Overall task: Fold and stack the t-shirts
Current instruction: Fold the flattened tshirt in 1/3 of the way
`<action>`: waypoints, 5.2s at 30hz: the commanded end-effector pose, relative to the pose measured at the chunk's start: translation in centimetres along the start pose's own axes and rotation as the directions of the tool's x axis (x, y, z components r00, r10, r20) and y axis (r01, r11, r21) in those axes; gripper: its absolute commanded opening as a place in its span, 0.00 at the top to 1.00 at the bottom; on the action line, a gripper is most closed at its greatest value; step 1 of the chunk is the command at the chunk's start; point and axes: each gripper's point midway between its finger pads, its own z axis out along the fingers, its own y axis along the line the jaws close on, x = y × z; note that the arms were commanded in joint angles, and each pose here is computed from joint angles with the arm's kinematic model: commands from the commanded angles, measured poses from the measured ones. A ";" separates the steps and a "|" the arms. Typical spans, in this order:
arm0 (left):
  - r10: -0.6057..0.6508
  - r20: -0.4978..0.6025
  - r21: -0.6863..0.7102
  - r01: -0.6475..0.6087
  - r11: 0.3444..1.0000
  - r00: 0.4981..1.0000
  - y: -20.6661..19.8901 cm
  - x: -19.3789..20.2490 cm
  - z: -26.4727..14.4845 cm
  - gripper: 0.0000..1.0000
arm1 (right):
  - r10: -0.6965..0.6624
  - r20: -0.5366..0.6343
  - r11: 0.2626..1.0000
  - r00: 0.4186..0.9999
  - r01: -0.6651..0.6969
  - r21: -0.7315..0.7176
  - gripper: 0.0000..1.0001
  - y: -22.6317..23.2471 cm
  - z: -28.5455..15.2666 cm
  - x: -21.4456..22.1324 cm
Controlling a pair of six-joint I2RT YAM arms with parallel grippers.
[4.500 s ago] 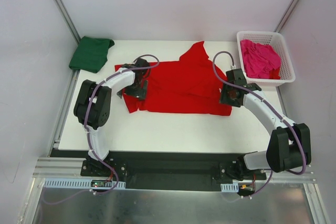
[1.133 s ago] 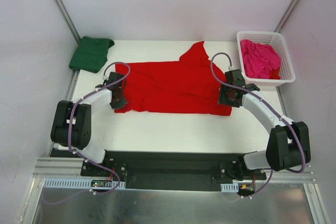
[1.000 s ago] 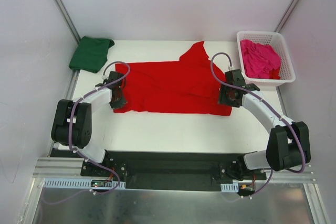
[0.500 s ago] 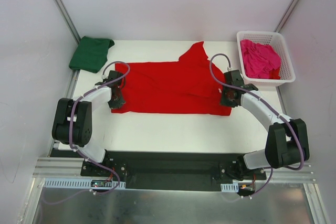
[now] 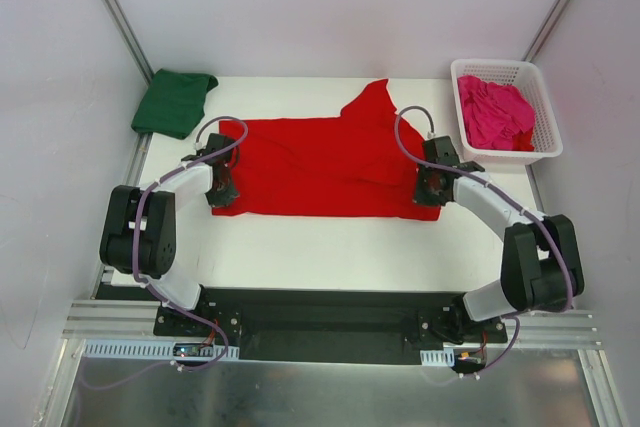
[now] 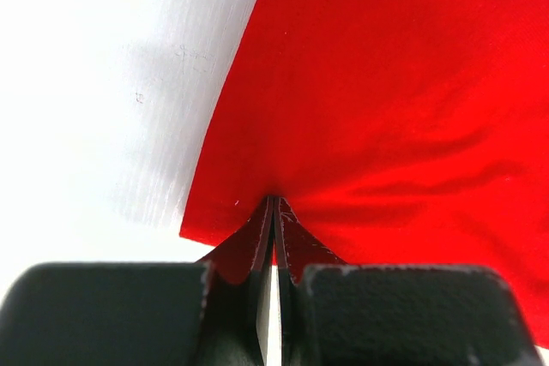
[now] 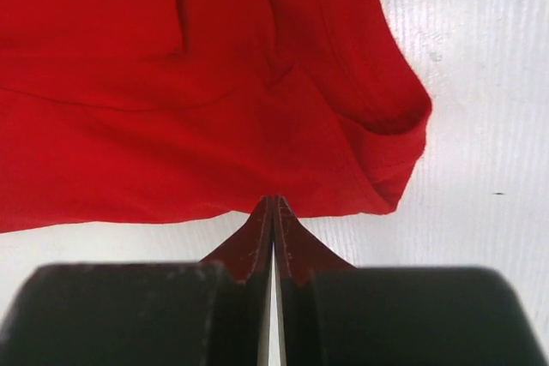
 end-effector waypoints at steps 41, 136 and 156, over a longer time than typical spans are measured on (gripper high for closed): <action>0.057 -0.041 -0.113 -0.061 0.992 0.998 2.6 0.7 -0.2 1.00 | -0.002 -0.111 0.967 0.994 0.030 0.252 0.98 -3.7 1.6 2.9; 0.006 0.236 0.149 -0.042 0.988 0.972 -0.9 -1.5 -10.1 0.95 | 0.023 0.001 0.990 1.000 -0.022 -0.139 0.59 5.1 6.0 -4.5; 0.010 0.234 0.150 -0.047 0.988 0.972 -1.2 -1.8 -10.1 0.95 | 0.032 0.035 0.988 0.999 -0.027 -0.152 0.59 5.8 5.8 -6.9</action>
